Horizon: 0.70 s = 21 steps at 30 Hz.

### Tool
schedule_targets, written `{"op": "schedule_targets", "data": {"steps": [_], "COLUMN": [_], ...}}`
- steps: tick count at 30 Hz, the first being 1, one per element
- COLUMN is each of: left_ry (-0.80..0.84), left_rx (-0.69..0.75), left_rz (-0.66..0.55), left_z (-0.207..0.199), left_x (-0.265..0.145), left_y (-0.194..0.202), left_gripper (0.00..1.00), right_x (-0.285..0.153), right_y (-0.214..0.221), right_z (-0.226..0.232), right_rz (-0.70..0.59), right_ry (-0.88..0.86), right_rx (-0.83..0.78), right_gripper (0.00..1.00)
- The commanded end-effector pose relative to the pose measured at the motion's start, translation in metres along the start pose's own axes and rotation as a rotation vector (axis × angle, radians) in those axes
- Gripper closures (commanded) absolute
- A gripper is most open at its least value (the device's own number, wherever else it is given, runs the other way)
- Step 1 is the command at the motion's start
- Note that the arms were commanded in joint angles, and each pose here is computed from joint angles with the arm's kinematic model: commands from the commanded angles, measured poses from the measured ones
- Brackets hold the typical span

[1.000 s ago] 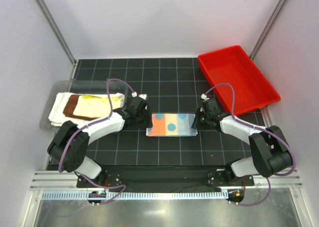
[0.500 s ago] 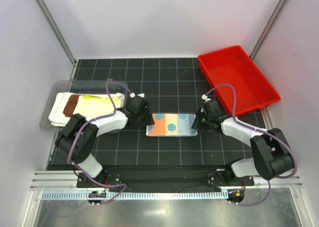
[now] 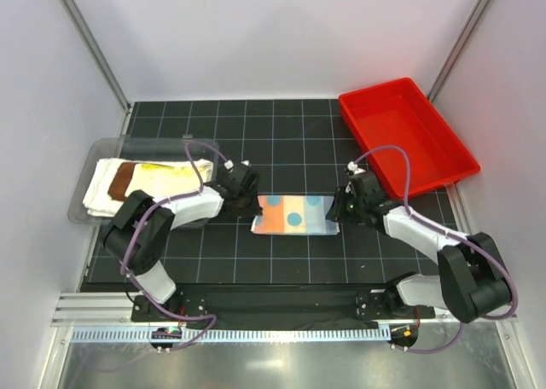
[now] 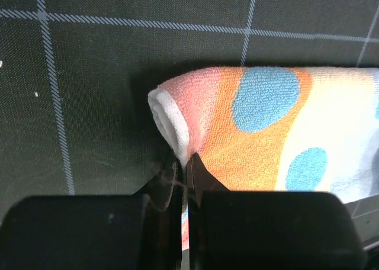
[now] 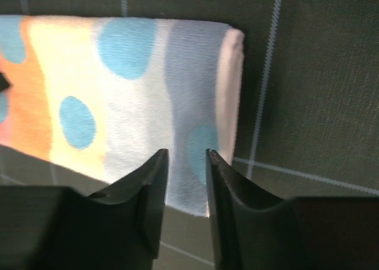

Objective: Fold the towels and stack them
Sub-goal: Neatly place the folded towel into the bin

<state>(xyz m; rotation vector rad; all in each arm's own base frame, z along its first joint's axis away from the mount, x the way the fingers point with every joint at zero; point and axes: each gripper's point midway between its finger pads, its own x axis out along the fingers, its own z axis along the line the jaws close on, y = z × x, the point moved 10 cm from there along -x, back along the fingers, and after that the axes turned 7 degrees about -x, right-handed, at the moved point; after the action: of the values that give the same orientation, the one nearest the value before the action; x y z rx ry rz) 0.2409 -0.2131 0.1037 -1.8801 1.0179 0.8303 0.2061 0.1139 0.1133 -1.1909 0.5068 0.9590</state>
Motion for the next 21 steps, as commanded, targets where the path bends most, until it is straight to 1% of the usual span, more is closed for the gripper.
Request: {"op": "schedule_targets", "data": {"steps": [1, 2, 3, 4, 5, 7, 8, 10, 11, 13, 14, 21], "left_ry": [-0.129, -0.177, -0.187, -0.202, -0.253, -0.271, -0.308, -0.323, -0.362, -0.384, -0.429, -0.425], "left_rx": [0.065, 0.111, 0.131, 0.149, 0.184, 0.216, 0.24, 0.267, 0.286, 0.33, 0.347, 0.391], "left_rz": [0.017, 0.038, 0.024, 0.023, 0.034, 0.019, 0.016, -0.019, -0.032, -0.064, -0.073, -0.097], "left_z": [-0.003, -0.002, -0.009, -0.011, -0.007, -0.012, -0.008, -0.011, -0.008, -0.012, -0.009, -0.018], "left_x": [-0.005, -0.01, -0.013, -0.016, -0.02, -0.028, -0.033, -0.047, -0.054, -0.066, -0.074, -0.093], "left_y": [0.002, 0.006, 0.0, -0.001, 0.001, -0.003, -0.003, -0.01, -0.013, -0.022, -0.025, -0.035], "left_gripper": [1.0, 1.0, 1.0, 1.0, 1.0, 1.0, 1.0, 1.0, 1.0, 1.0, 1.0, 1.0], "right_x": [-0.026, -0.036, -0.043, -0.048, -0.057, -0.065, -0.067, -0.073, -0.074, -0.078, -0.079, -0.077], "right_y": [-0.027, -0.034, -0.038, -0.04, -0.046, -0.05, -0.051, -0.053, -0.053, -0.054, -0.055, -0.058], "right_z": [0.019, 0.024, 0.026, 0.028, 0.031, 0.034, 0.035, 0.037, 0.037, 0.038, 0.039, 0.04], "right_rz": [-0.112, -0.144, -0.163, -0.175, -0.198, -0.204, -0.207, -0.217, -0.22, -0.234, -0.241, -0.242], "right_ry": [-0.107, -0.121, -0.131, -0.134, -0.144, -0.149, -0.152, -0.163, -0.169, -0.173, -0.174, -0.183], "right_rx": [-0.011, -0.015, -0.019, -0.026, -0.031, -0.04, -0.041, -0.046, -0.049, -0.053, -0.054, -0.055], "right_gripper": [0.55, 0.43, 0.35, 0.14, 0.0, 0.0, 0.0, 0.0, 0.0, 0.0, 0.0, 0.0]}}
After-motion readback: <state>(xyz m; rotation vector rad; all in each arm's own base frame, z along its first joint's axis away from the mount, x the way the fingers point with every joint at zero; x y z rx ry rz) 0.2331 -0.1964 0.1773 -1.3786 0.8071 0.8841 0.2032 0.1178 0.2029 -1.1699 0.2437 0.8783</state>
